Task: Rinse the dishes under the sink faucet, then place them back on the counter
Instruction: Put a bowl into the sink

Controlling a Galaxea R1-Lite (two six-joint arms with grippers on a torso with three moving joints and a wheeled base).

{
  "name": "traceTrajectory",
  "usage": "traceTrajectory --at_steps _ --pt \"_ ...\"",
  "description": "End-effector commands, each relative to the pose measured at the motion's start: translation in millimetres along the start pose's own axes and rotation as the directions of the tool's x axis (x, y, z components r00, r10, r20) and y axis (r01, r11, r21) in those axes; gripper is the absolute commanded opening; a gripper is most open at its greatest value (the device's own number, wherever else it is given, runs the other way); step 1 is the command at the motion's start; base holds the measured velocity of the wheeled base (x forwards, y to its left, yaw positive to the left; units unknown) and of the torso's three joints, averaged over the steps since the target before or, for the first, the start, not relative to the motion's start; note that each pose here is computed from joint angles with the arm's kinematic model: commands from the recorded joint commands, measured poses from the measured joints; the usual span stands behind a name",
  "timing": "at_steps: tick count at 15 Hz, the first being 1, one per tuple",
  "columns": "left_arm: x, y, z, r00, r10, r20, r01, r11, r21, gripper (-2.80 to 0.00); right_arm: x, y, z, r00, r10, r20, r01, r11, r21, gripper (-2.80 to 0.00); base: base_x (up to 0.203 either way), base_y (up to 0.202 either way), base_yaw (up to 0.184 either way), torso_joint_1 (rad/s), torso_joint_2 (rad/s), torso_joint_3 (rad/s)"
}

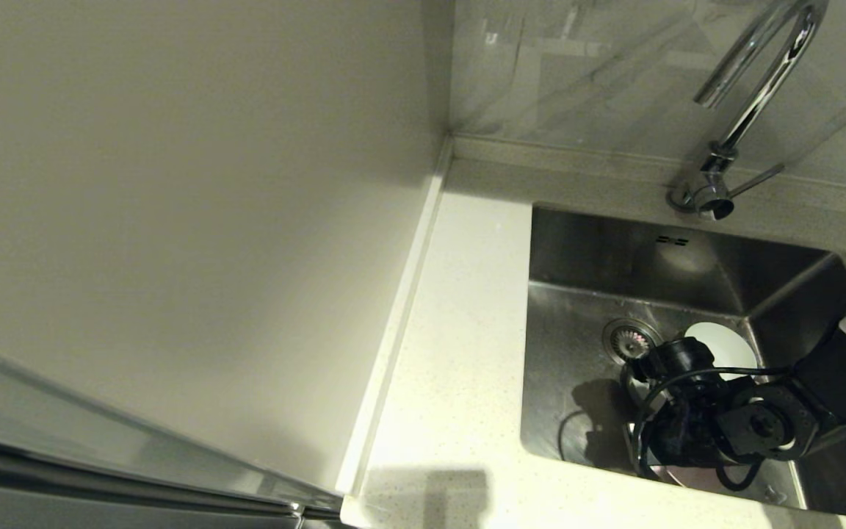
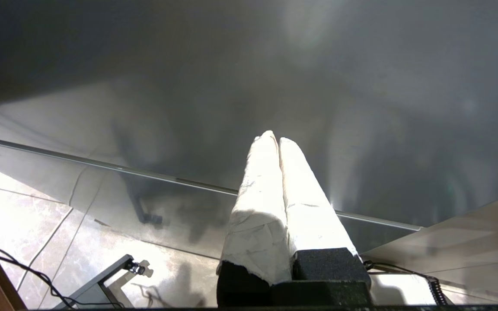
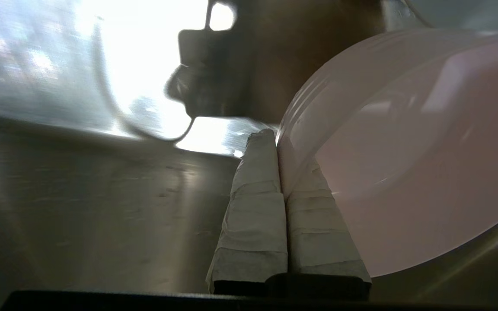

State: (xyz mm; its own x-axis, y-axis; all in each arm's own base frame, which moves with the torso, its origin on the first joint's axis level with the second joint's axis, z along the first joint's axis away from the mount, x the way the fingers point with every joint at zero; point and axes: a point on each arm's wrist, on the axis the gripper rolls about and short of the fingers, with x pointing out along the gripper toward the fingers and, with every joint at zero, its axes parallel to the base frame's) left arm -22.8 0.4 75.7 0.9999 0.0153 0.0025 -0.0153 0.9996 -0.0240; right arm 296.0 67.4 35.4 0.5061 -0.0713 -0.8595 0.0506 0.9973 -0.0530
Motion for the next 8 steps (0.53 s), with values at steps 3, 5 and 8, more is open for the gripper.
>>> traceTrajectory --at_steps 3,5,8 --pt "-0.2 0.0 0.0 1.000 0.000 0.004 0.000 1.000 -0.001 -2.80 -22.0 22.5 -5.1 0.999 0.023 0.048 -0.021 0.999 -0.049 -2.80 0.000 0.000 0.000 0.000 0.00 0.000" --pt "-0.3 0.0 0.0 1.000 0.000 0.004 0.000 1.000 -0.001 -2.80 -26.5 33.1 -8.1 0.998 0.024 0.057 -0.019 0.997 -0.077 -2.80 0.000 0.000 0.000 0.000 0.00 0.000" --pt "-0.2 0.0 0.0 1.000 0.001 0.004 -0.001 1.000 -0.001 -2.80 -26.5 46.6 -1.1 0.996 0.031 0.078 -0.023 0.995 -0.095 -2.80 0.000 0.000 0.000 0.000 0.00 0.000"
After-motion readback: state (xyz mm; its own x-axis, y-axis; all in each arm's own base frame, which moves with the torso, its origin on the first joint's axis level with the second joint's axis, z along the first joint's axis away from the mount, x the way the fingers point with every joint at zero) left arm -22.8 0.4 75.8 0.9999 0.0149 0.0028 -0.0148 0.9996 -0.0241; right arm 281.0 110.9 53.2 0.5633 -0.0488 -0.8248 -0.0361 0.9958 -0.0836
